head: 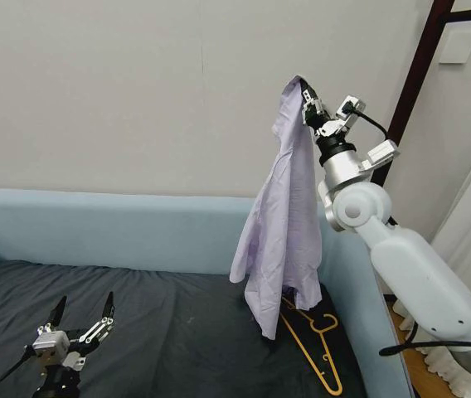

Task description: Pick up the clothes from the sofa and hang them on the clothes hanger.

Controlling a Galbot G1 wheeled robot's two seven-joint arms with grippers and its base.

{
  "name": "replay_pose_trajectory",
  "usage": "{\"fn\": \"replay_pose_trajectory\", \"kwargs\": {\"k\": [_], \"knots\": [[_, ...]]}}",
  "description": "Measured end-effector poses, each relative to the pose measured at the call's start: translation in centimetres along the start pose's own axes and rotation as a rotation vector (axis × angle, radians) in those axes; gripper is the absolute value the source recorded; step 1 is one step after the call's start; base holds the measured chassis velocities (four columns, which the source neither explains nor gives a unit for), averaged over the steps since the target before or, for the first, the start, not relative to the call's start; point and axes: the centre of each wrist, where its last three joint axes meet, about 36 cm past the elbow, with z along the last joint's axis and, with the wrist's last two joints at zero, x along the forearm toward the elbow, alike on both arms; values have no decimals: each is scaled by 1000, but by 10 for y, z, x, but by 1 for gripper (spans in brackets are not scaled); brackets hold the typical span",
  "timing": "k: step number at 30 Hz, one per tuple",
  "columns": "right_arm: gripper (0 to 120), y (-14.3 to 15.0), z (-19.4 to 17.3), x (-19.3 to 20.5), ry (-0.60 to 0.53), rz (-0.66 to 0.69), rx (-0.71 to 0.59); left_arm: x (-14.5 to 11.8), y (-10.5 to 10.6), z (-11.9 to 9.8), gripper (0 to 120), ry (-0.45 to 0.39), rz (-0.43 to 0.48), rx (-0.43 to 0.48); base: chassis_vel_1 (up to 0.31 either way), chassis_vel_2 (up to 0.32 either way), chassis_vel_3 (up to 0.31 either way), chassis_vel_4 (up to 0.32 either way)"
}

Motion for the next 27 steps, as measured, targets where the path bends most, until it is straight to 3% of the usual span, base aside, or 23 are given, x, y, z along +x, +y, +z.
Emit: {"fn": "replay_pose_trajectory", "kwargs": {"k": [3,7,8,12,17,24,27], "knots": [[0,-6,30,45,86,26,10,0,0,-1,100,-1,1,0,0,0,0,0],[0,-25,95,157,307,117,65,-4,5,1,100,-7,-3,-2,0,0,0,0],[0,-25,95,157,307,117,65,-4,5,1,100,-7,-3,-2,0,0,0,0],[0,-54,149,237,497,252,215,-3,8,10,100,13,-8,-5,0,0,0,0],[0,-61,164,268,584,371,327,-3,14,17,100,35,-24,-23,0,0,0,0],[0,-58,164,274,675,569,501,-1,20,18,100,41,-33,-32,0,0,0,0],[4,-46,160,277,770,652,609,-3,26,15,100,33,-38,-39,0,0,0,0]]}}
